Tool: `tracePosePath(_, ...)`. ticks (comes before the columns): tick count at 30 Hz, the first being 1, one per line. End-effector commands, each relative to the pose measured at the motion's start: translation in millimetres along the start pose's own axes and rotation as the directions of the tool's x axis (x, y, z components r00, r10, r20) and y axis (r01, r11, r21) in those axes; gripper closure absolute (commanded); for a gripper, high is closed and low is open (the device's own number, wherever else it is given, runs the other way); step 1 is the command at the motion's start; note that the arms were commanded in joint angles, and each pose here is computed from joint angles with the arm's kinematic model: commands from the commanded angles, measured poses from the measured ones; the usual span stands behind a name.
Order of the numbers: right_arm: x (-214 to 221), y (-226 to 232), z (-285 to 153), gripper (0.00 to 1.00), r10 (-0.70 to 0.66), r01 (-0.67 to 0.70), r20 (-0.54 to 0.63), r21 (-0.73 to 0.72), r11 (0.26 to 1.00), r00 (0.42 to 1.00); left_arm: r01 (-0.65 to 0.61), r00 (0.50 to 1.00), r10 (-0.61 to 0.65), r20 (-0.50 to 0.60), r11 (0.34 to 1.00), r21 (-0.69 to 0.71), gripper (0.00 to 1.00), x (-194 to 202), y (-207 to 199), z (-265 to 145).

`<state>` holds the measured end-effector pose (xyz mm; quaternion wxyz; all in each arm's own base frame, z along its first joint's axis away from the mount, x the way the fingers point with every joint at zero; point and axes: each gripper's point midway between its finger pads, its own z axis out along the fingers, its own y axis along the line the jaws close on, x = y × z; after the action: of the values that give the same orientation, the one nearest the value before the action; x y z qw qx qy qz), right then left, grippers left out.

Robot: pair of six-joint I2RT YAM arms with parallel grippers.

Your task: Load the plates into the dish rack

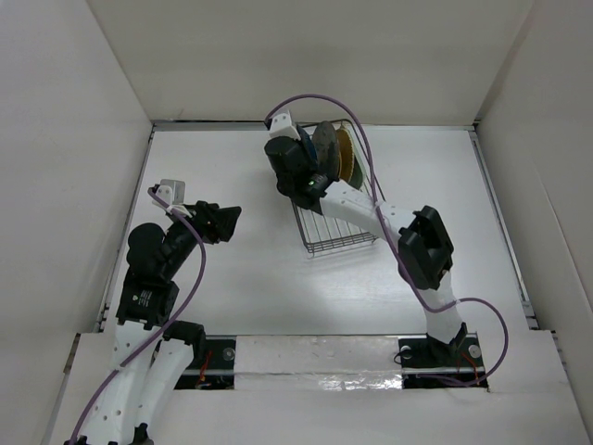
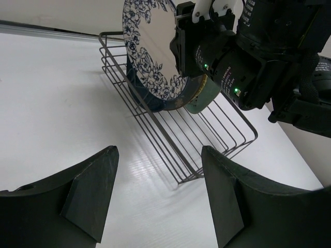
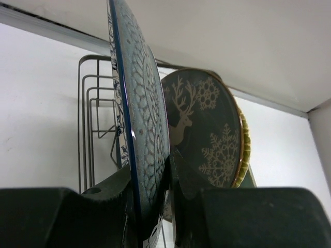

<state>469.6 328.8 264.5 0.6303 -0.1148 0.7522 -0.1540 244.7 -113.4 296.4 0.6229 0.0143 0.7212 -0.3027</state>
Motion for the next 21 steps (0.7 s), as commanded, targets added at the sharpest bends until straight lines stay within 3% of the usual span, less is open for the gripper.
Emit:
tracePosePath(1, -38.6, -30.7, -2.9, 1.00, 0.183, -0.186, 0.061, 0.038, 0.982, 0.981, -0.030, 0.998, 0.029, 0.054, 0.999, 0.017, 0.38, -18.1, -7.4, -1.6)
tracePosePath(8, 0.8, 4.7, 11.4, 1.00, 0.252, -0.253, -0.026, -0.086, 0.964, 0.967, -0.026, 0.999, 0.026, 0.043, 1.000, 0.009, 0.38, -15.7, -4.8, 1.2)
tracePosePath(15, 23.6, 21.8, 23.8, 1.00, 0.406, -0.427, -0.136, -0.216, 0.878, 0.904, -0.026, 0.999, 0.026, 0.033, 0.999, -0.020, 0.38, -12.4, 2.1, 4.0)
tracePosePath(18, 28.5, 26.1, 25.5, 0.86, 0.457, -0.491, -0.184, -0.259, 0.831, 0.870, -0.024, 0.999, 0.025, 0.022, 0.999, -0.040, 0.38, -10.3, 6.8, 7.0)
tracePosePath(19, 27.1, 27.4, 23.8, 0.73, 0.469, -0.504, -0.187, -0.269, 0.821, 0.863, -0.022, 1.000, 0.023, 0.018, 0.999, -0.045, 0.38, -9.2, 8.0, 7.5)
tracePosePath(21, 25.3, 27.6, 20.7, 0.57, 0.487, -0.521, -0.185, -0.283, 0.806, 0.854, -0.019, 1.000, 0.019, 0.003, 0.998, -0.060, 0.37, -6.3, 11.7, 10.3)
